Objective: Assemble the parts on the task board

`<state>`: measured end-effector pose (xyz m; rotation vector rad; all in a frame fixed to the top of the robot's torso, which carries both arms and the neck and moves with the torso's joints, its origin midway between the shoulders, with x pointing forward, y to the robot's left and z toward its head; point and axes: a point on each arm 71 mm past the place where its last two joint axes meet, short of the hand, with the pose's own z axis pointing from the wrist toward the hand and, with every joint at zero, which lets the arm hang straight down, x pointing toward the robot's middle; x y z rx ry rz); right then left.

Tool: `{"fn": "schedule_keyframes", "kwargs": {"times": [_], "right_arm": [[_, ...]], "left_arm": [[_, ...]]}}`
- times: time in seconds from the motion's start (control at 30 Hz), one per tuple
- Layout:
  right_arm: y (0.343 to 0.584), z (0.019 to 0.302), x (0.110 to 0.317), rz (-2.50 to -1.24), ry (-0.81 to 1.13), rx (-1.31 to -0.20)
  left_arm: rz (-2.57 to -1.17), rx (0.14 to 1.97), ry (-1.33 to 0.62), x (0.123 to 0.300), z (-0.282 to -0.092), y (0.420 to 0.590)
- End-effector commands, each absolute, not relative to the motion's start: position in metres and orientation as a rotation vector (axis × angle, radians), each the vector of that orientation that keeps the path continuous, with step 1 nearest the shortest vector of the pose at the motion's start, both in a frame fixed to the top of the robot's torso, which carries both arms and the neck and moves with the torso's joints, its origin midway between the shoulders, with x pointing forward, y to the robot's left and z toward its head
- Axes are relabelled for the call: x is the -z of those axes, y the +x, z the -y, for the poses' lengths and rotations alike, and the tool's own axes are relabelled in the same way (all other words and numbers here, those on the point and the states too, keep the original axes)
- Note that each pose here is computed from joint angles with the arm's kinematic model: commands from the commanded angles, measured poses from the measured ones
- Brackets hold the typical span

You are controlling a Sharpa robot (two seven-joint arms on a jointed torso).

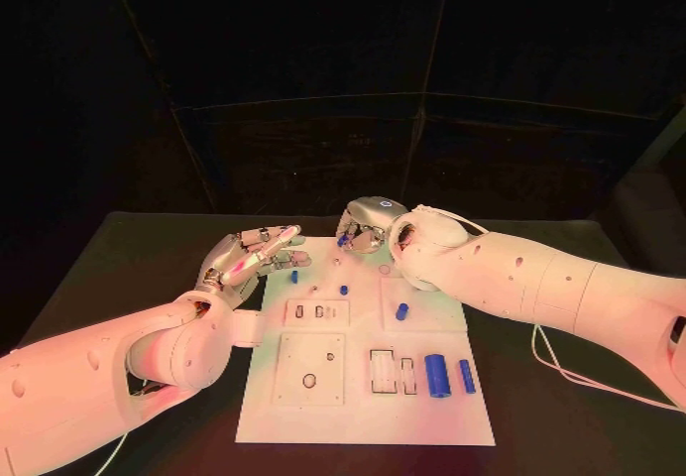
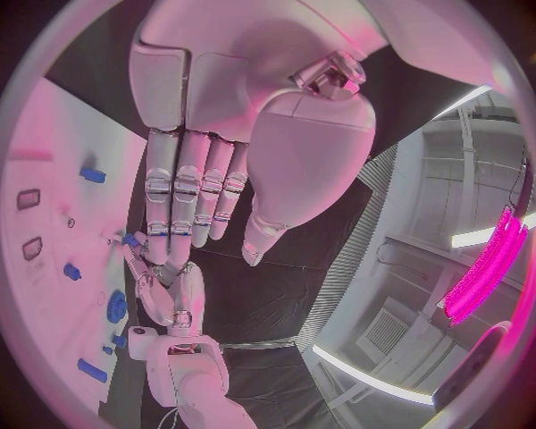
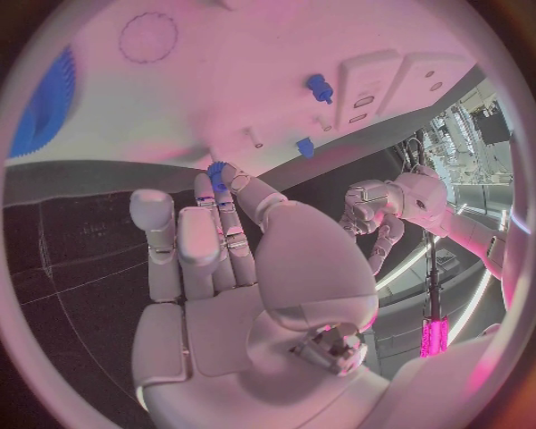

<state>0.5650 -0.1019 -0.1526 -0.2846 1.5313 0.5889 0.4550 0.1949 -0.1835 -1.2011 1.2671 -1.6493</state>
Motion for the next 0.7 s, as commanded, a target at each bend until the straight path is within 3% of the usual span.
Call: {"fn": "schedule_keyframes", "kwargs": {"times": [0.03,0.7], "right_arm": [[0.5652,0.1038,0.1531,-1.564,-0.299,-0.555],[0.5623,0.0981,0.1505,-1.549,-0.300,-0.550]], "left_arm": [[-1.269,1.668,-1.182,0.1810,-0.1938,0.4545],[-1.269,1.665,-1.182,0.1808,-0.1953,0.4552]]}}
